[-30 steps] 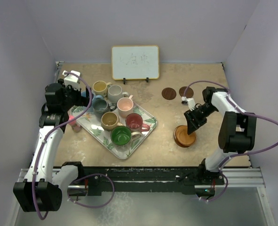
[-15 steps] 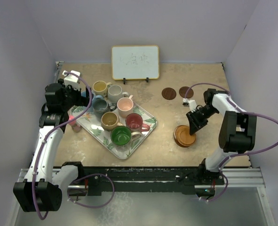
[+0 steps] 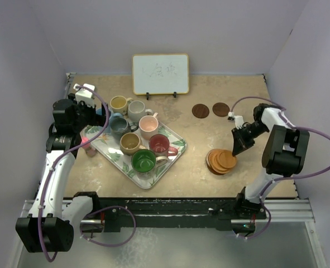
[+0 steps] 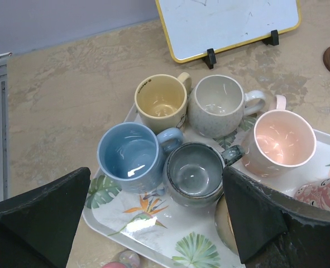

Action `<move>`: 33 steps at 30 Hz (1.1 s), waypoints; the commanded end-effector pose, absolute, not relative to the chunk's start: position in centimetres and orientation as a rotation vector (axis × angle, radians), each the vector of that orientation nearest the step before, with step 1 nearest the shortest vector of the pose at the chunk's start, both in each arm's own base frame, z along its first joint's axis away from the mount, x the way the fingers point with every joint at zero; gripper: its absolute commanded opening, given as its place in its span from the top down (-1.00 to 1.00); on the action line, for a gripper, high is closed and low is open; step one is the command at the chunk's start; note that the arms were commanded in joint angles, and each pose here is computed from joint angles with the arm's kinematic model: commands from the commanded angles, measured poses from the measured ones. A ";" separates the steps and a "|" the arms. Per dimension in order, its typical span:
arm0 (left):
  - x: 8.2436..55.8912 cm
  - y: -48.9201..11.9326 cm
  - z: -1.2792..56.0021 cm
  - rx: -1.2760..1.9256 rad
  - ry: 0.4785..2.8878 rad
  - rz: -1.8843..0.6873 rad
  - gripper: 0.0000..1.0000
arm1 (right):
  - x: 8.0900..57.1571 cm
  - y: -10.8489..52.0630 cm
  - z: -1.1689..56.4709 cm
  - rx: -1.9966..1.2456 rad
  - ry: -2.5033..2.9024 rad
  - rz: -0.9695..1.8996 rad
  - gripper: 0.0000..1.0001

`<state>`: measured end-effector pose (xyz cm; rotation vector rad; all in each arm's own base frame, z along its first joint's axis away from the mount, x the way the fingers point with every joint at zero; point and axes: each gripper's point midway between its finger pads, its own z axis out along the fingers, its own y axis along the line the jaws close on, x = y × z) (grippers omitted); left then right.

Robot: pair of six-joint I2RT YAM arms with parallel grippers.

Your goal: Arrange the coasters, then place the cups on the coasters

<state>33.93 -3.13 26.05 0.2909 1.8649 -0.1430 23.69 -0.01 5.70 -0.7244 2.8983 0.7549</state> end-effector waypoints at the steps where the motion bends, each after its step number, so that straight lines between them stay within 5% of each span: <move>1: 34.0 -3.1 28.2 0.295 1.789 -0.133 -0.97 | 25.4 -1.0 5.8 -0.667 2.854 0.789 0.93; 11: 34.0 -3.1 28.4 0.295 1.785 -0.132 -0.97 | 27.1 -1.6 6.2 -0.459 2.839 0.877 1.00; 19: 34.1 -3.1 28.5 0.292 1.783 -0.135 -0.97 | 28.0 -4.8 7.0 -0.376 2.855 0.613 0.89; 26: 34.2 -3.2 28.8 0.288 1.776 -0.145 -0.97 | 26.5 -8.5 8.0 -0.378 2.886 0.252 0.24; 33: 34.4 -3.4 28.8 0.288 1.765 -0.153 -0.97 | 24.0 -10.6 7.1 -0.435 2.949 0.118 -0.78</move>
